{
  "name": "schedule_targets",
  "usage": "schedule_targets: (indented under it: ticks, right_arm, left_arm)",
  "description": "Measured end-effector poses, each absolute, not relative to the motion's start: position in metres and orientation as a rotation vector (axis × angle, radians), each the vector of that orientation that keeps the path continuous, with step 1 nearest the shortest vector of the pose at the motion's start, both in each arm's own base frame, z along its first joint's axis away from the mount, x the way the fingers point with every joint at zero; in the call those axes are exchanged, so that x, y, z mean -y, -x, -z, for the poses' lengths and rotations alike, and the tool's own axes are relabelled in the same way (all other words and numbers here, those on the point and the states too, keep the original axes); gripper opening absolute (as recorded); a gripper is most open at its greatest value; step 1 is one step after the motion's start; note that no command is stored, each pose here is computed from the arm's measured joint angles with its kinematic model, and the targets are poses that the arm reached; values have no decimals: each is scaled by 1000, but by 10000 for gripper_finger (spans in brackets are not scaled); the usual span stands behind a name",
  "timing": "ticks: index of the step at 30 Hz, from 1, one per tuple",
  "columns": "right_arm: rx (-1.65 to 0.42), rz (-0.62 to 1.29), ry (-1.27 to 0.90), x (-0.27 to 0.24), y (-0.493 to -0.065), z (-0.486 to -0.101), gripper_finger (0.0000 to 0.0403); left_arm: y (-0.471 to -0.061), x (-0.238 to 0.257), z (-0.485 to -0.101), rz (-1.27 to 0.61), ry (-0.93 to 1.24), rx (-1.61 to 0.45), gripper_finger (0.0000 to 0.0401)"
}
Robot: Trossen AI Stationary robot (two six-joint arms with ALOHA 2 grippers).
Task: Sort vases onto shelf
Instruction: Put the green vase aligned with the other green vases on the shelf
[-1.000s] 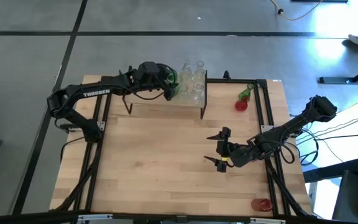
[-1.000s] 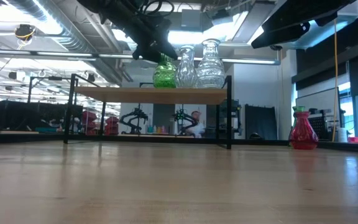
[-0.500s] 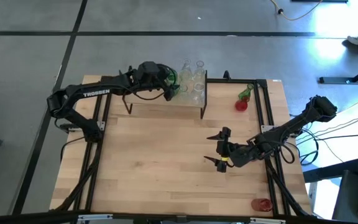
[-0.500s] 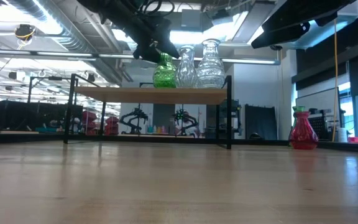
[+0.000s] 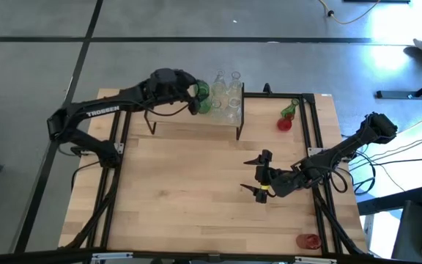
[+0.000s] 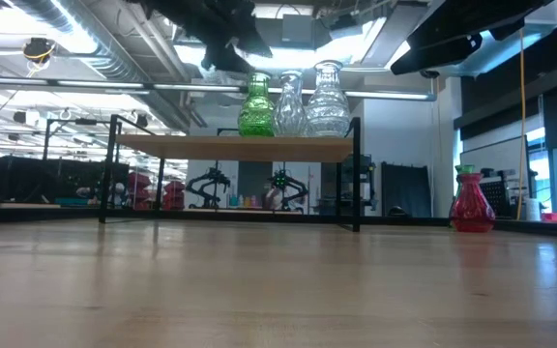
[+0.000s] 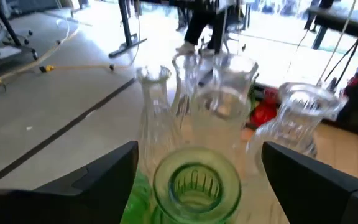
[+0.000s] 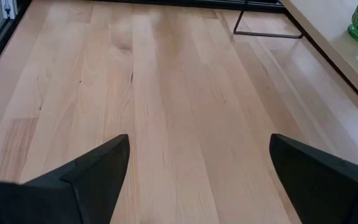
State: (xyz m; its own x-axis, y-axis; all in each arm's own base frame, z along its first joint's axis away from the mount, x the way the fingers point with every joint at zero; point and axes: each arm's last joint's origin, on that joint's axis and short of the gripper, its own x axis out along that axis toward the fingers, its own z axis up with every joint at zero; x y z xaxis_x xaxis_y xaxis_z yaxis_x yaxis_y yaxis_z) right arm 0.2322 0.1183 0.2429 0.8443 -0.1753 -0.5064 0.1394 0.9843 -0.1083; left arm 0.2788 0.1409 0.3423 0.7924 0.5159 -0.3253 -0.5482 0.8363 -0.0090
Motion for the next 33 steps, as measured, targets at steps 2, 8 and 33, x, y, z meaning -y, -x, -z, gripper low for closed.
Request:
schedule_targets:
  ticks: [2,8,33]
  right_arm:
    - [-541,166,69,-118,-232,-243,371]
    - [-547,156,66,-119,-232,-242,371]
    - [-548,284,-93,-101,-240,-240,371]
  left_arm:
    - [-276,-137,-348,-567,100,-297,336]
    - [-265,-106,-368,-479,48,-262,336]
    - [-232,75,-241,142,24,-295,336]
